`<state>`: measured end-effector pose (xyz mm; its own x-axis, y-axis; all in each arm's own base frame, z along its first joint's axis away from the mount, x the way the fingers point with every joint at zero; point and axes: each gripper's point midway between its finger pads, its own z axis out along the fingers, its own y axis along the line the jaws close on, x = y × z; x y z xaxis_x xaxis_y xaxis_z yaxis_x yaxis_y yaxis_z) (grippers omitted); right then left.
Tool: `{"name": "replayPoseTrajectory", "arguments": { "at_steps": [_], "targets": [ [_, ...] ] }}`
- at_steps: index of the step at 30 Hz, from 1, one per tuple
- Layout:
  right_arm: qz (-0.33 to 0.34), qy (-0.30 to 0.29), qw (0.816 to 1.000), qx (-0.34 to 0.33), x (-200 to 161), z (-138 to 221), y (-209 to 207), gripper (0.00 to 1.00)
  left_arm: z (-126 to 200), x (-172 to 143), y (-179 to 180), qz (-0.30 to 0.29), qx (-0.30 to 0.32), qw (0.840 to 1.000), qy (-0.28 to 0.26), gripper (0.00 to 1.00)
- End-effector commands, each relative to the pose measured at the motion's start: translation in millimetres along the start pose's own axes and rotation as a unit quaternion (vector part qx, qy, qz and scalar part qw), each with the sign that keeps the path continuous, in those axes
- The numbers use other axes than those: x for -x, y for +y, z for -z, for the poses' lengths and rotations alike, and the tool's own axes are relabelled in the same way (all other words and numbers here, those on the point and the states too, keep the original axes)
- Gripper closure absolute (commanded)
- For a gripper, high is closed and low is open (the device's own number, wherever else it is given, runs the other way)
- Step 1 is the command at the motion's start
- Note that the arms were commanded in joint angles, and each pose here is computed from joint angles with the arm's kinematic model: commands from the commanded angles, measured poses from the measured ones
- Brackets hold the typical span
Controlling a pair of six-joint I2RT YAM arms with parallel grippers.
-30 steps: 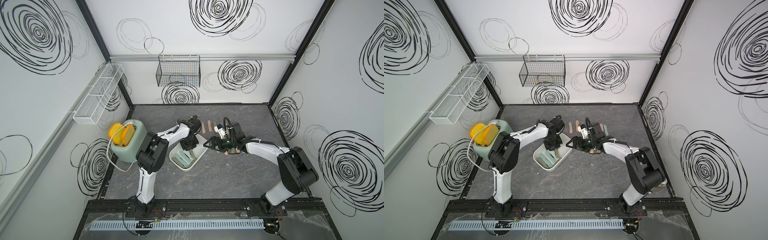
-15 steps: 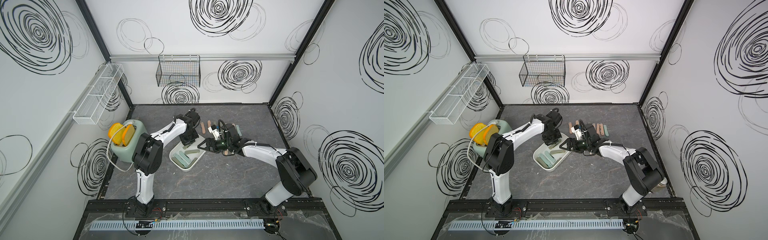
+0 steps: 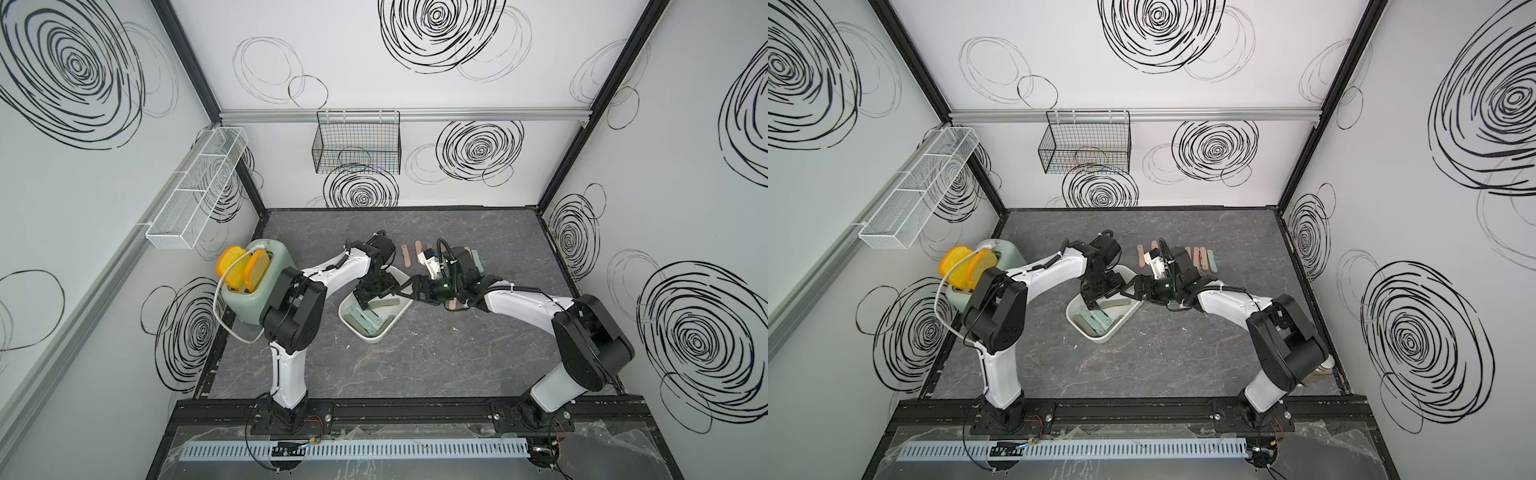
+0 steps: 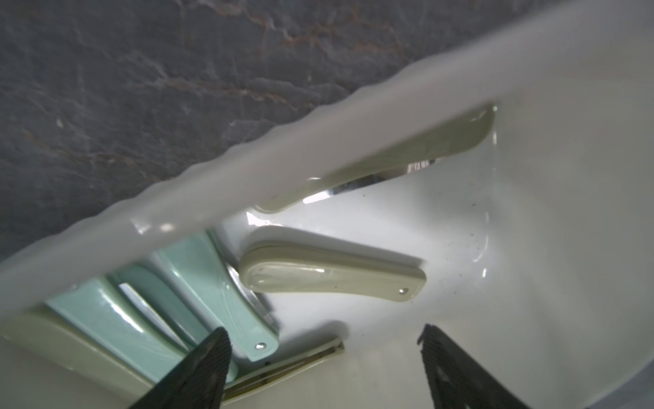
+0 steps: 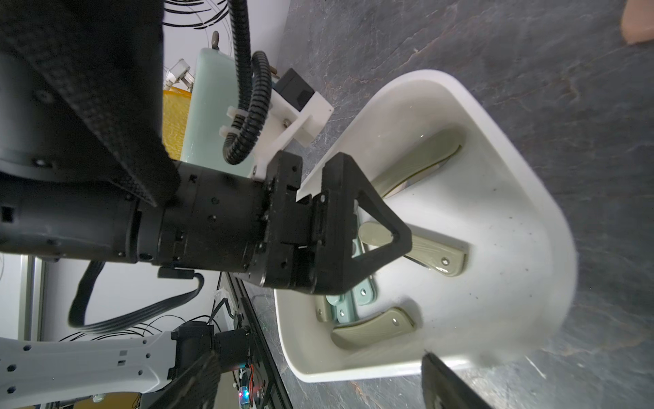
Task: Take the fruit knife out of the storage box
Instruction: Pick up the fruit knife from the storage box.
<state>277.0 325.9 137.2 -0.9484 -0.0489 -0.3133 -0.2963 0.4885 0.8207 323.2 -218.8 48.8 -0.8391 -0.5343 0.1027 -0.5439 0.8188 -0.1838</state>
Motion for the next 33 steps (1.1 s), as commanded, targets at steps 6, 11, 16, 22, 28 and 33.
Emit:
{"name": "replayPoseTrajectory", "arguments": {
  "at_steps": [6, 11, 16, 22, 28, 33],
  "targets": [
    [0.008, -0.007, 1.000, -0.012, 1.0, 7.0, -3.2, 0.08, -6.1, -3.6, -12.4, 0.083, 0.005, 0.997, 0.003, 0.16],
    [0.002, -0.015, 1.000, -0.018, 4.3, 14.4, -11.4, 0.08, -10.5, -4.0, -16.2, 0.119, 0.011, 0.993, 0.005, 0.20],
    [0.009, -0.030, 0.999, -0.024, 9.5, 31.0, -14.5, 0.08, -15.5, -3.8, -21.9, 0.131, 0.010, 0.991, 0.012, 0.22],
    [0.017, -0.057, 0.998, -0.022, 19.1, 54.2, -14.3, 0.07, -24.7, -0.1, -15.7, 0.140, 0.025, 0.990, 0.004, 0.23],
    [0.022, -0.068, 0.997, -0.026, 23.1, 68.5, -16.7, 0.07, -44.6, -0.7, -9.5, 0.150, 0.035, 0.988, 0.009, 0.24],
    [0.019, -0.071, 0.997, -0.031, 21.5, 77.0, -22.1, 0.06, -59.7, -1.6, -1.2, 0.155, 0.052, 0.986, 0.017, 0.26]
  ]
}}
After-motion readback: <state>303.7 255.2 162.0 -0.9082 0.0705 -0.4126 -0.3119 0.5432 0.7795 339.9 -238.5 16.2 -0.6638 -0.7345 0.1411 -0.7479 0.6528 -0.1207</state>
